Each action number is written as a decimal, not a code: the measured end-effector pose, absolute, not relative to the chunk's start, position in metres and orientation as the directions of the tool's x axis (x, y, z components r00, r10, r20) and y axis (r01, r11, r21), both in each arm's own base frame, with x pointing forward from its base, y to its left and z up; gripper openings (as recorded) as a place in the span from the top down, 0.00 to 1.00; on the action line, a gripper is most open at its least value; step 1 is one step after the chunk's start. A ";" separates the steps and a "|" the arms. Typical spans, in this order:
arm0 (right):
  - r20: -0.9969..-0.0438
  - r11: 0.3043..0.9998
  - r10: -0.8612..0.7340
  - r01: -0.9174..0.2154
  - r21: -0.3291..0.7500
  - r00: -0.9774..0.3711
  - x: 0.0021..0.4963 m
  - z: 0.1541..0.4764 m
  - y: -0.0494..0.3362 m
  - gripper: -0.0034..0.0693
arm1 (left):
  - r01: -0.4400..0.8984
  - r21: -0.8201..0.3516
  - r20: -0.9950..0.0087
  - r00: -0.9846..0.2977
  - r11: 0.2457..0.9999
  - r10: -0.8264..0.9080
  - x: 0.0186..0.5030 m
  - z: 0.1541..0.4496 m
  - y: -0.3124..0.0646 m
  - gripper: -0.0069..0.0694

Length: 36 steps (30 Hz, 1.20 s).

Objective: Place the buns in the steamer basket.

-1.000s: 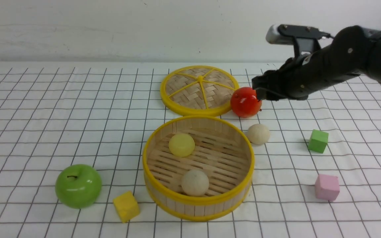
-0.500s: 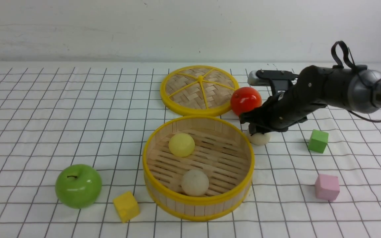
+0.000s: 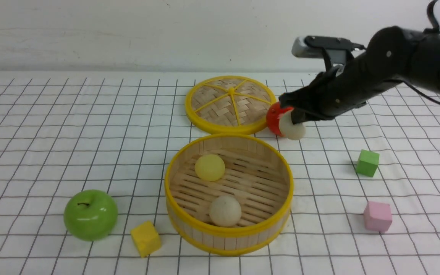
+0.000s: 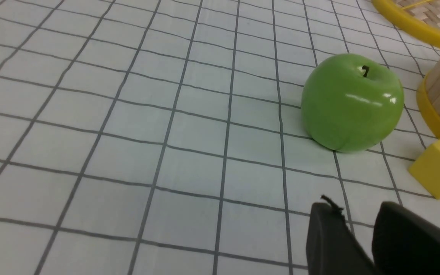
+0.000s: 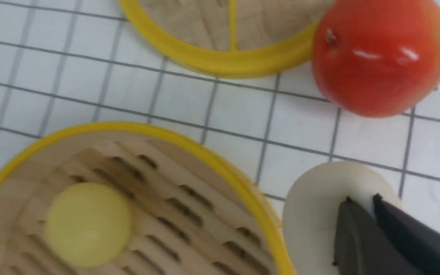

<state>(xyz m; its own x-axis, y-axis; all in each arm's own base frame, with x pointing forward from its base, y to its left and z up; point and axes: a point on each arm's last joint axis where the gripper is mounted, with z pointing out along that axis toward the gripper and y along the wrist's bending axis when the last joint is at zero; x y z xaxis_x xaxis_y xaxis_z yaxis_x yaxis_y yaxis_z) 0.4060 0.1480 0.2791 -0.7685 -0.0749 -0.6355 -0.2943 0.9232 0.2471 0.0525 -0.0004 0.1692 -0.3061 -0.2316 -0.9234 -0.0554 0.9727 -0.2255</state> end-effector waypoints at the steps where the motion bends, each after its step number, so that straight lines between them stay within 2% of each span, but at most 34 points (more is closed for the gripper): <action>1: -0.634 0.916 -0.091 -0.314 0.248 -0.768 0.400 0.284 0.154 0.95 | -0.055 -0.226 -0.923 -0.306 0.973 -0.232 0.052 0.169 0.000 0.67; 3: -0.625 0.907 -0.117 -0.339 0.249 -0.772 0.394 0.286 0.163 0.95 | -0.055 -0.226 -0.923 -0.306 0.973 -0.232 0.052 0.169 0.000 0.67; 8: -0.567 0.881 -0.202 -0.402 0.252 -0.798 0.383 0.267 0.196 0.94 | -0.055 -0.226 -0.923 -0.306 0.973 -0.232 0.052 0.169 0.000 0.67; 11: -0.518 0.886 -0.206 -0.383 0.262 -0.830 0.389 0.233 0.211 0.91 | -0.055 -0.226 -0.923 -0.306 0.973 -0.232 0.052 0.169 0.000 0.67; 12: -0.517 0.886 -0.203 -0.380 0.264 -0.831 0.389 0.233 0.211 0.91 | -0.055 -0.226 -0.923 -0.306 0.973 -0.232 0.052 0.169 0.000 0.67; 15: -0.486 0.903 -0.148 -0.319 0.289 -0.861 0.396 0.213 0.214 0.85 | -0.055 -0.226 -0.923 -0.306 0.973 -0.232 0.052 0.169 0.000 0.66; 18: -0.481 0.911 -0.085 -0.264 0.317 -0.873 0.398 0.209 0.215 0.67 | -0.055 -0.226 -0.923 -0.306 0.973 -0.232 0.052 0.169 0.000 0.66; 19: -0.481 0.911 -0.084 -0.263 0.318 -0.873 0.398 0.210 0.215 0.67 | -0.055 -0.226 -0.923 -0.306 0.973 -0.232 0.052 0.169 0.000 0.66; 20: -0.486 0.909 -0.082 -0.265 0.320 -0.870 0.397 0.215 0.214 0.55 | -0.055 -0.226 -0.923 -0.306 0.973 -0.232 0.052 0.169 0.000 0.66; 21: -0.490 0.909 -0.086 -0.270 0.319 -0.868 0.395 0.221 0.213 0.49 | -0.055 -0.226 -0.923 -0.306 0.973 -0.232 0.052 0.169 0.000 0.65; 24: -0.528 0.905 -0.111 -0.305 0.296 -0.842 0.384 0.253 0.207 0.36 | -0.055 -0.226 -0.923 -0.306 0.973 -0.232 0.052 0.169 0.000 0.65; 26: -0.570 0.905 -0.143 -0.340 0.256 -0.809 0.372 0.284 0.199 0.32 | -0.055 -0.226 -0.923 -0.306 0.973 -0.232 0.052 0.169 0.000 0.65; 29: -0.640 0.907 -0.202 -0.388 0.162 -0.741 0.341 0.342 0.177 0.31 | -0.055 -0.226 -0.923 -0.306 0.973 -0.232 0.052 0.169 0.000 0.65; 30: -0.644 0.909 -0.210 -0.390 0.149 -0.735 0.338 0.346 0.175 0.32 | -0.055 -0.226 -0.923 -0.306 0.973 -0.232 0.052 0.169 0.000 0.65; 31: -0.664 0.911 -0.215 -0.393 0.129 -0.716 0.326 0.364 0.167 0.33 | -0.055 -0.226 -0.923 -0.306 0.973 -0.232 0.052 0.169 0.000 0.65; 32: -0.675 0.918 -0.220 -0.383 0.101 -0.704 0.306 0.386 0.154 0.37 | -0.055 -0.226 -0.923 -0.306 0.973 -0.232 0.052 0.169 0.000 0.65; 33: -0.678 0.918 -0.221 -0.384 0.098 -0.701 0.304 0.389 0.153 0.38 | -0.055 -0.226 -0.923 -0.306 0.973 -0.232 0.052 0.169 0.000 0.65; 34: -0.699 0.927 -0.202 -0.365 0.090 -0.686 0.280 0.409 0.139 0.45 | -0.055 -0.226 -0.923 -0.306 0.973 -0.232 0.052 0.169 0.000 0.65; 35: -0.705 0.926 -0.200 -0.366 0.089 -0.680 0.277 0.412 0.137 0.45 | -0.055 -0.226 -0.923 -0.306 0.973 -0.232 0.052 0.169 0.000 0.65; 36: -0.717 0.931 -0.181 -0.351 0.095 -0.673 0.260 0.418 0.128 0.54 | -0.055 -0.226 -0.923 -0.306 0.973 -0.232 0.052 0.169 0.000 0.65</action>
<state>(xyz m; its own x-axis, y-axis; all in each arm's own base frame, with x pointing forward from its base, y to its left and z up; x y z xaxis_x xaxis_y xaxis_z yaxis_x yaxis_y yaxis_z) 0.2598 0.1277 0.4181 -0.6728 -0.1810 -0.7173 -0.3514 0.9314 0.0946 0.0525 -0.0004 0.1692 -0.3061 -0.2316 -0.9234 -0.0554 0.9727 -0.2255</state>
